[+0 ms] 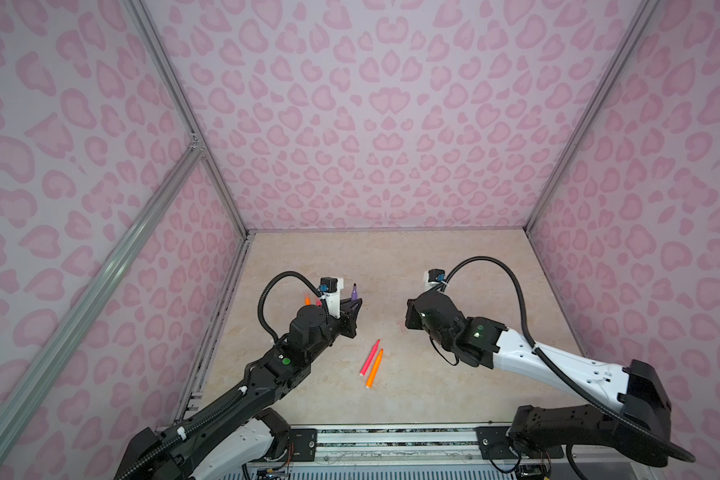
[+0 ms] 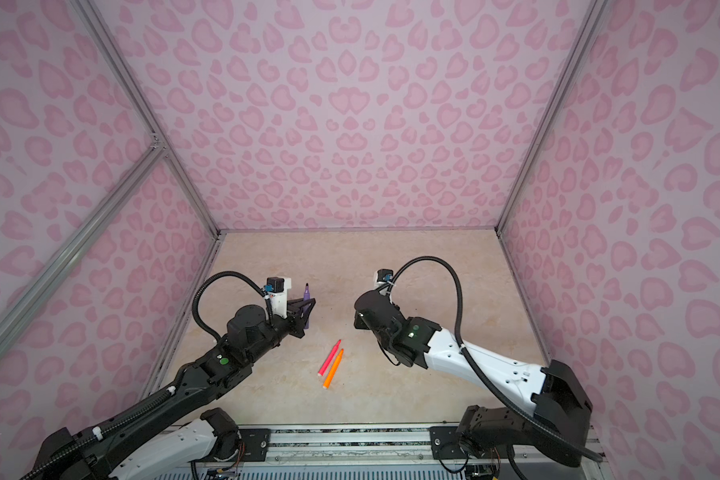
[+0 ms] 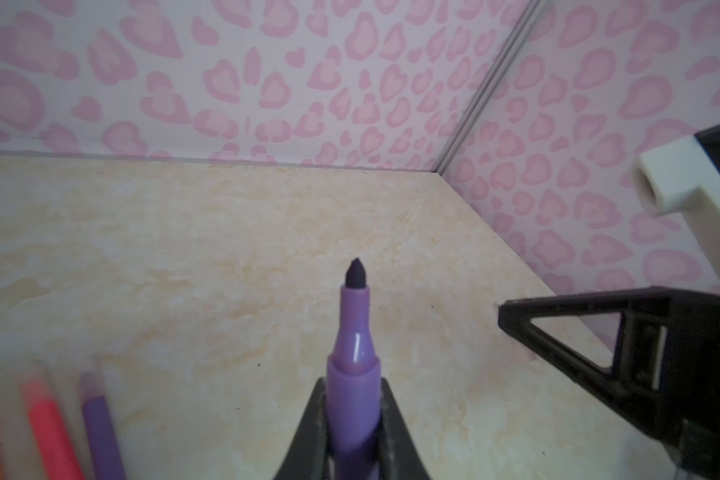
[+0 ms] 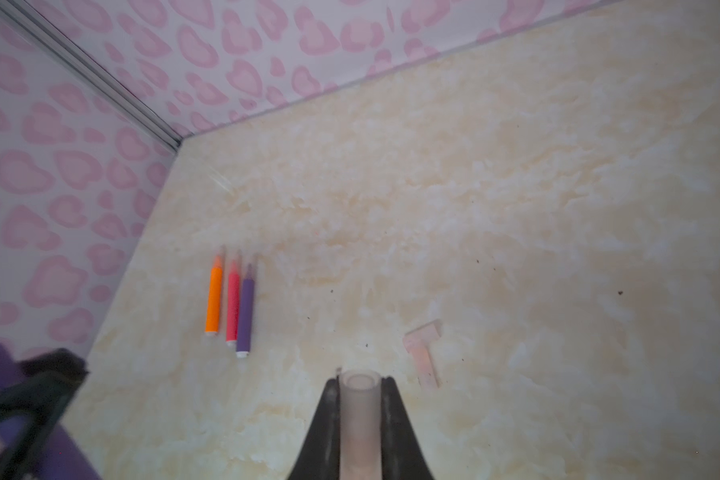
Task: Insert the pens into the pen caps
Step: 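Lift the pale pink cap and carry it toward the purple marker tip, then lower the cap onto the marker tip with the right gripper while left holds it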
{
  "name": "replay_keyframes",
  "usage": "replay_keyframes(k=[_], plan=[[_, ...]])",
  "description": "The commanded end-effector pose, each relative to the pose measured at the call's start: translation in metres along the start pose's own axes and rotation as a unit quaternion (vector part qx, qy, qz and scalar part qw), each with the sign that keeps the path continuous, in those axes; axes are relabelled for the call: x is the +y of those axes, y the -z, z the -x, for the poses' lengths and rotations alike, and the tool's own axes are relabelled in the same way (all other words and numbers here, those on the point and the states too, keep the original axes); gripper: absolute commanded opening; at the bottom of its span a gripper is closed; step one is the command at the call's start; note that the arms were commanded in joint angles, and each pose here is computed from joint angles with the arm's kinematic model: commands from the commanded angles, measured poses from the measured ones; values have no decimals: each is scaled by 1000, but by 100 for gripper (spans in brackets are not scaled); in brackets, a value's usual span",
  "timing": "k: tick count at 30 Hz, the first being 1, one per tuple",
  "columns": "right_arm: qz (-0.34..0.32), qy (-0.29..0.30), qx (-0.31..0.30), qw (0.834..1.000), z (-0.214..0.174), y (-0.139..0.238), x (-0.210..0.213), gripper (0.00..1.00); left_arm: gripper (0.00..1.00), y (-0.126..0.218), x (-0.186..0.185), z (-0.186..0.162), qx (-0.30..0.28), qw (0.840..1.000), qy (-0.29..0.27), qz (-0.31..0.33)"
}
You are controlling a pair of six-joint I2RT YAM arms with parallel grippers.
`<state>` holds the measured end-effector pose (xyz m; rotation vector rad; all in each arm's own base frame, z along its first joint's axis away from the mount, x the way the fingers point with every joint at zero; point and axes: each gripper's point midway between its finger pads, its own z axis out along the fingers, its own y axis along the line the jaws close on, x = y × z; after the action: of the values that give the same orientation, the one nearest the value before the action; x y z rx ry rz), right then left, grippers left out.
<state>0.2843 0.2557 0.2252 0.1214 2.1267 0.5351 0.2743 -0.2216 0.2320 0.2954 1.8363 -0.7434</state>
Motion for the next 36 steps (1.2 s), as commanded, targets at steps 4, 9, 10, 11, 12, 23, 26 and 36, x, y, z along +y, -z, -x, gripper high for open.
replay_keyframes(k=[4, 9, 10, 11, 12, 23, 26, 36], plan=[[90, -42, -92, 991, 48, 42, 19, 11, 3, 4, -70, 10, -9, 985, -51, -163], [140, -68, -135, 979, 67, 63, 32, 10, 3, -3, -89, -2, 19, 978, -69, -195], [147, -70, -141, 977, 69, 64, 35, 10, 3, -4, -90, -3, 22, 978, -69, -197], [154, -72, -146, 975, 71, 66, 38, 10, 3, -5, -91, -4, 25, 977, -69, -199], [157, -72, -150, 973, 72, 65, 40, 10, 3, -6, -93, -6, 29, 976, -68, -203], [170, -60, -156, 971, 66, 56, 73, 7, 3, -6, -97, -7, 33, 975, -71, -209], [177, -60, -156, 970, 64, 56, 79, 7, 3, -4, -95, -7, 30, 976, -72, -203], [173, -55, -149, 972, 50, 52, 81, 7, 3, 0, -93, -2, 19, 978, -70, -195]])
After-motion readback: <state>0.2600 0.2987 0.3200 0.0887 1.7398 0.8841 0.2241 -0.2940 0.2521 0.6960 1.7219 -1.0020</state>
